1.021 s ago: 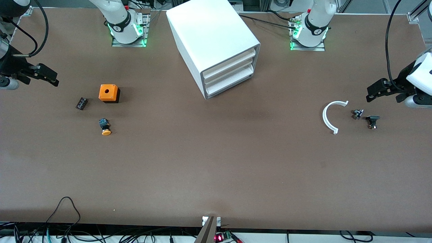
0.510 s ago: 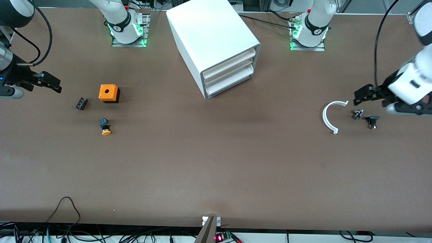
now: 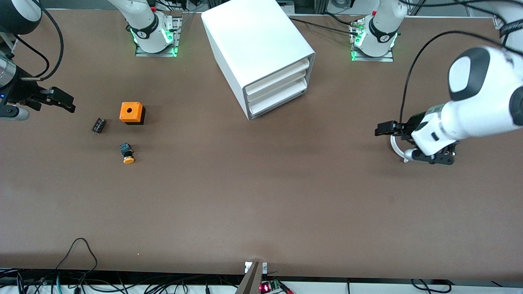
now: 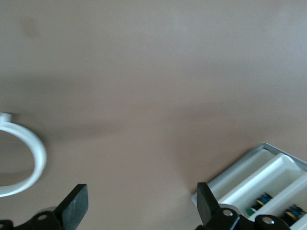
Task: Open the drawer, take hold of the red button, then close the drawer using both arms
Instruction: 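Reach the left gripper toward the cabinet drawer handle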
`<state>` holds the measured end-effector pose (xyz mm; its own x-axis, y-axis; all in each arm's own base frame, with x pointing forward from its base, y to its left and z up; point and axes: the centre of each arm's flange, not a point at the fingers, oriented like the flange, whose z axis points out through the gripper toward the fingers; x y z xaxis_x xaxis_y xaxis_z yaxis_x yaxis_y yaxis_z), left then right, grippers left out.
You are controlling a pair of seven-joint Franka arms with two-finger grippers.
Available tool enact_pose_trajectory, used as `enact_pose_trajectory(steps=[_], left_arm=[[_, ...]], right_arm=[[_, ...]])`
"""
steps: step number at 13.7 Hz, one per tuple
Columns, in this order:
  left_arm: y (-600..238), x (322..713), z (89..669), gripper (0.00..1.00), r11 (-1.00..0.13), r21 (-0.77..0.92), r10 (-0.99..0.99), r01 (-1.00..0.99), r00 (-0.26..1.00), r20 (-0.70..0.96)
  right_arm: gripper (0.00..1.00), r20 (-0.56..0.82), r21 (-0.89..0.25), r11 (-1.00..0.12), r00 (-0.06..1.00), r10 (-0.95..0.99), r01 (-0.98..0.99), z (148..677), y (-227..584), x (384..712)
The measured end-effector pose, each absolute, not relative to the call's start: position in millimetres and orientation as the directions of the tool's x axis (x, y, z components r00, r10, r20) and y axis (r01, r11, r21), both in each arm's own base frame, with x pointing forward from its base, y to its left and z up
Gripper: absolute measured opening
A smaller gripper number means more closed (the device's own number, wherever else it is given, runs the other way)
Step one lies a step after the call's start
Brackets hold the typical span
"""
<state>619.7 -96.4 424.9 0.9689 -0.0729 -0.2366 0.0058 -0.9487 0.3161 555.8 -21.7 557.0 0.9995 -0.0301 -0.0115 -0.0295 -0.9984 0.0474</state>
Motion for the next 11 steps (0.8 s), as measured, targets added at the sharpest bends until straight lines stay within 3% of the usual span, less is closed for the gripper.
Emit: enact_pose_trajectory(steps=[7,11], left_arm=[[-172,602,297,1.00,-0.864,0.485,-0.129,0.131,0.876,-0.466],[-208,557,250,1.00,-0.708,0.693,-0.290,0.138,0.837,-0.463]], right_arm=[[1.00,-0.030,0.046,-0.999,0.999,0.023,0.024,547,8,560],[1.00,-0.051,0.048,-0.997,0.997,0.058,0.060,525,29,570]])
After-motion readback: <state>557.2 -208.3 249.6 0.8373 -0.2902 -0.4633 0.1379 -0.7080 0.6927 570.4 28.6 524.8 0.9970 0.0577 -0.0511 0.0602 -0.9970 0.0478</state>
